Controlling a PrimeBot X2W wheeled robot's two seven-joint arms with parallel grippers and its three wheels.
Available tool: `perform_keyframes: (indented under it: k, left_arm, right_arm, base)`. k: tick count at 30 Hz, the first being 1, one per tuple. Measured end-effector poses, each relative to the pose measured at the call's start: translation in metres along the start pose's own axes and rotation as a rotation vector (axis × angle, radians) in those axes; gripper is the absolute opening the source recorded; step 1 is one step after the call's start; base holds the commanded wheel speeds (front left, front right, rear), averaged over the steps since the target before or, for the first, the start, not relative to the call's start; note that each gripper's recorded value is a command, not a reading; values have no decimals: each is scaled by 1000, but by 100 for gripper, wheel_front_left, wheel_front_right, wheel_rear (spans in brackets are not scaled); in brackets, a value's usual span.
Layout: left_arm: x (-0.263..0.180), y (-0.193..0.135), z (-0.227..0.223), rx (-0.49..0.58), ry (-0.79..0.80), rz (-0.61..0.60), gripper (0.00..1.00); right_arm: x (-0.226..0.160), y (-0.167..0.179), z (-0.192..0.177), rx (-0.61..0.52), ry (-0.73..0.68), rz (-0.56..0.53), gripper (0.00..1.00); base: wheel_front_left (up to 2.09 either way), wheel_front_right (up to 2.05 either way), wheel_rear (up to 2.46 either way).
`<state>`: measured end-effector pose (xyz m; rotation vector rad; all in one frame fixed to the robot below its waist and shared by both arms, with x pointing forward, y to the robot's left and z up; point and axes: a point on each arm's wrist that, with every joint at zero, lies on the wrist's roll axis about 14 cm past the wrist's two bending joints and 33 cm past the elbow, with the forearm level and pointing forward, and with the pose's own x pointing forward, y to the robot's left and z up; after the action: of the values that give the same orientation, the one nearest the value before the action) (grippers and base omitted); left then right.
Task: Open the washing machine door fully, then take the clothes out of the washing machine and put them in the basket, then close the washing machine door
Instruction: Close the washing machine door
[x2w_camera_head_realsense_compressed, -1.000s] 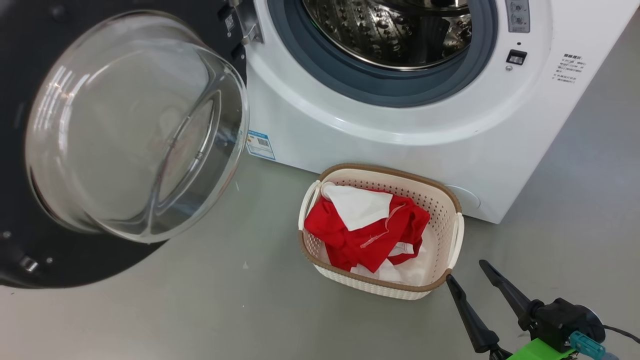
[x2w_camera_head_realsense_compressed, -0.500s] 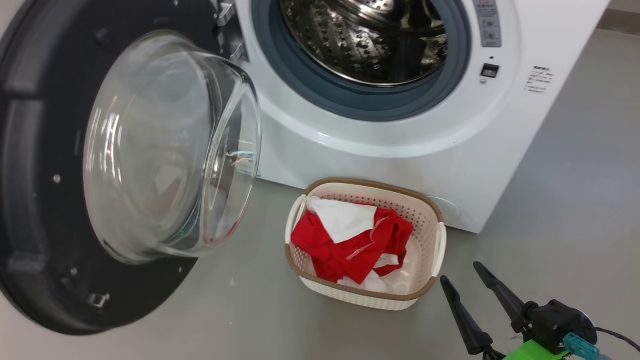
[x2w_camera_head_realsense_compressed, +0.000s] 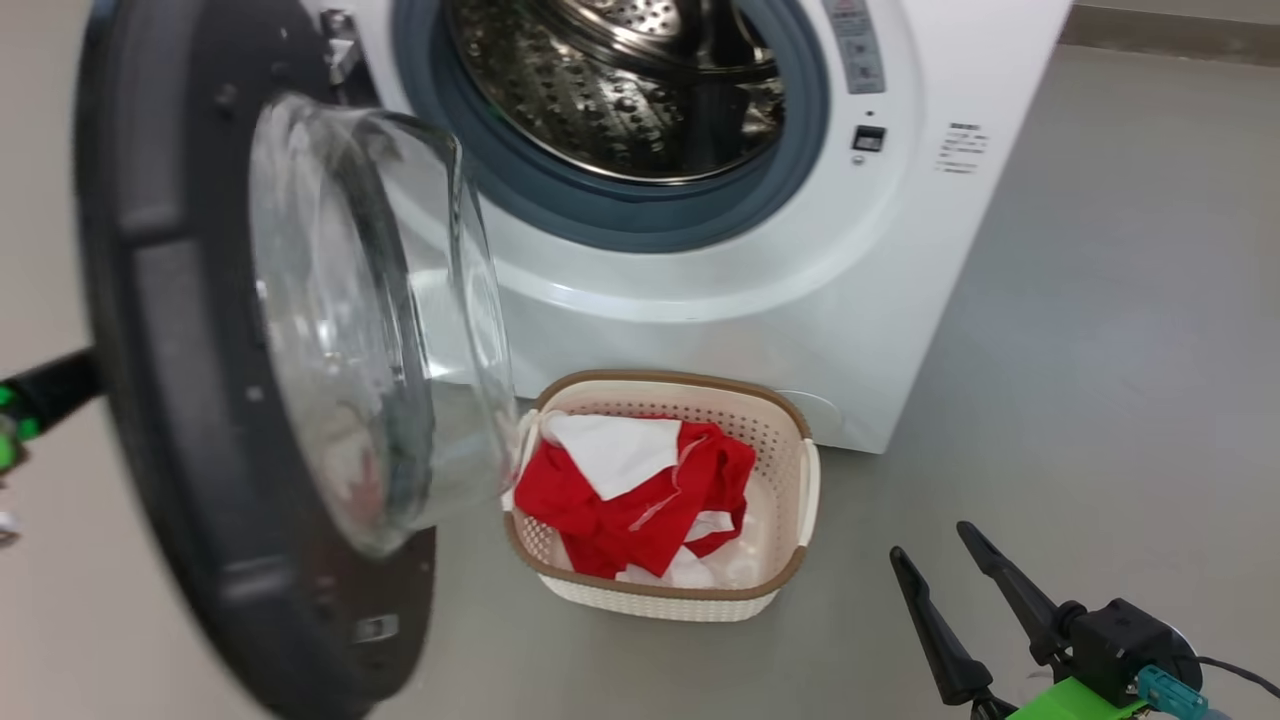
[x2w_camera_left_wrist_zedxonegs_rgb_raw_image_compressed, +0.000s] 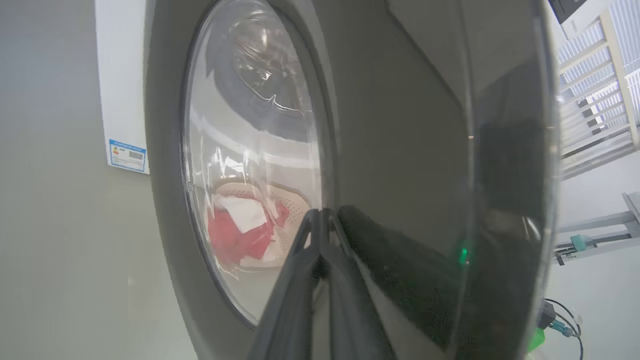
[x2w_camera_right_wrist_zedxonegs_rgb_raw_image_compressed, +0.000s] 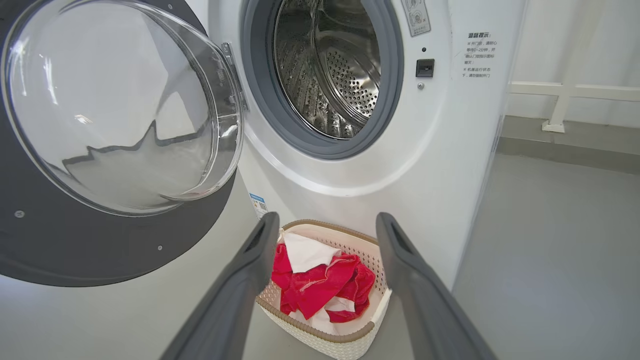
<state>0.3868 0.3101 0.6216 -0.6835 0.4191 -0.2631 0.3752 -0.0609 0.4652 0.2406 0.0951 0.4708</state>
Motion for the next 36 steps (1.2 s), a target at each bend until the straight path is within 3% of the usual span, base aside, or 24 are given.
perform_keyframes:
  k: [9, 19, 36]
  left_arm:
    - [59, -64, -31, 71, 87, -187, 0]
    - [122, -119, -48, 127, 81, -315, 0]
    - [205, -152, -44, 156, -54, -356, 0]
  right_arm:
    - [-15, -18, 3, 17, -19, -83, 100]
    - [-30, -43, 6, 22, -32, -177, 100]
    - [-45, -74, 11, 39, -56, -301, 100]
  base:
    - [0, 0, 0]
    - [0, 0, 0]
    - [0, 0, 0]
